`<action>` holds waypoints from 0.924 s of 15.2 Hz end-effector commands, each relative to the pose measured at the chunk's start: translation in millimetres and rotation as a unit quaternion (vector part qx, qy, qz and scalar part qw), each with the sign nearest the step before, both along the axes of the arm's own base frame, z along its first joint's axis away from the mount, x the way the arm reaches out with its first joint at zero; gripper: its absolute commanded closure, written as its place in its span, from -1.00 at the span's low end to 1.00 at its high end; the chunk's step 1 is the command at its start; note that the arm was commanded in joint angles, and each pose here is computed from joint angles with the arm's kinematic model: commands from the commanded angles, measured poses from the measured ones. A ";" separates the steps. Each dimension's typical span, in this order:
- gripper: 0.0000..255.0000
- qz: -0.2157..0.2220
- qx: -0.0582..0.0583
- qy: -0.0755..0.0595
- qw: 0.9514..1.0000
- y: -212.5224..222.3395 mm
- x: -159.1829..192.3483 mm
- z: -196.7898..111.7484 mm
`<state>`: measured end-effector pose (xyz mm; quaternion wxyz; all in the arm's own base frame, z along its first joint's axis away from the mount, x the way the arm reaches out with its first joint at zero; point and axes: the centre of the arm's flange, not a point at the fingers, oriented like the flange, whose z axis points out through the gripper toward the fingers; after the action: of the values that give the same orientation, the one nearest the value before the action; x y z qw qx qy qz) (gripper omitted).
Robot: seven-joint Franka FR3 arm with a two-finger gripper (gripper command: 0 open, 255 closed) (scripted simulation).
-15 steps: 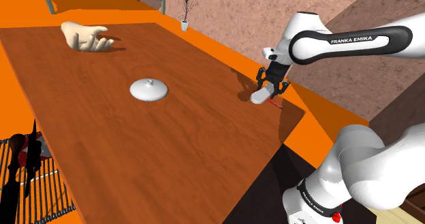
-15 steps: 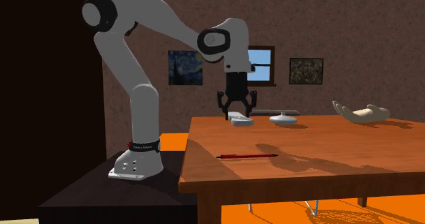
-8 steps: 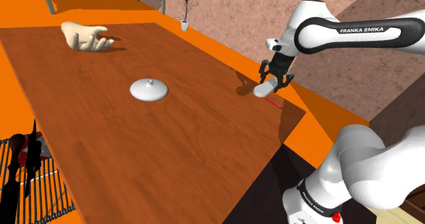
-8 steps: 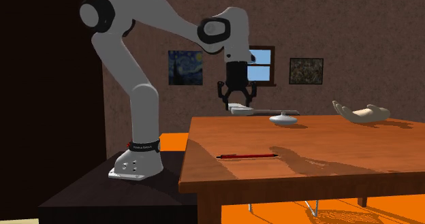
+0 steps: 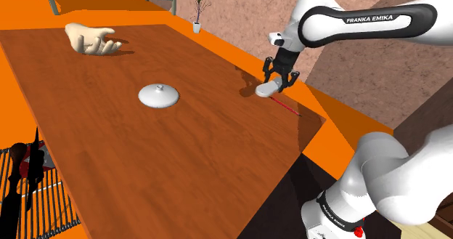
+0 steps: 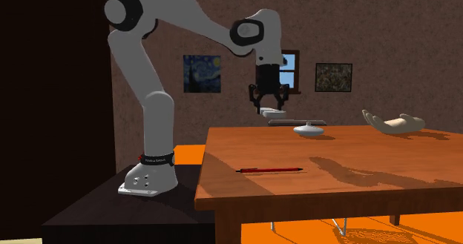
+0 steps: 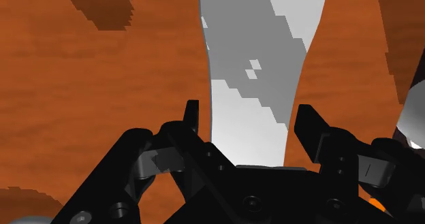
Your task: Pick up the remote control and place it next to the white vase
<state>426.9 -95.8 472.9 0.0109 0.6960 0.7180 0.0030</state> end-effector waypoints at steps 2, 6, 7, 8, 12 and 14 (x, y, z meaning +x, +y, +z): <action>1.00 0.000 0.000 0.000 1.000 31.0 25.8 -1.5; 1.00 0.000 0.000 0.000 1.000 69.9 61.5 -1.1; 1.00 0.000 0.000 0.000 1.000 79.6 70.4 -0.9; 1.00 0.000 0.000 0.000 1.000 89.4 79.3 -0.8; 1.00 0.000 0.000 0.000 1.000 128.2 115.1 -0.4; 1.00 0.000 0.000 0.000 1.000 147.7 132.9 -0.2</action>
<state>551.3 42.5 473.7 0.0108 0.6961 0.7179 0.0029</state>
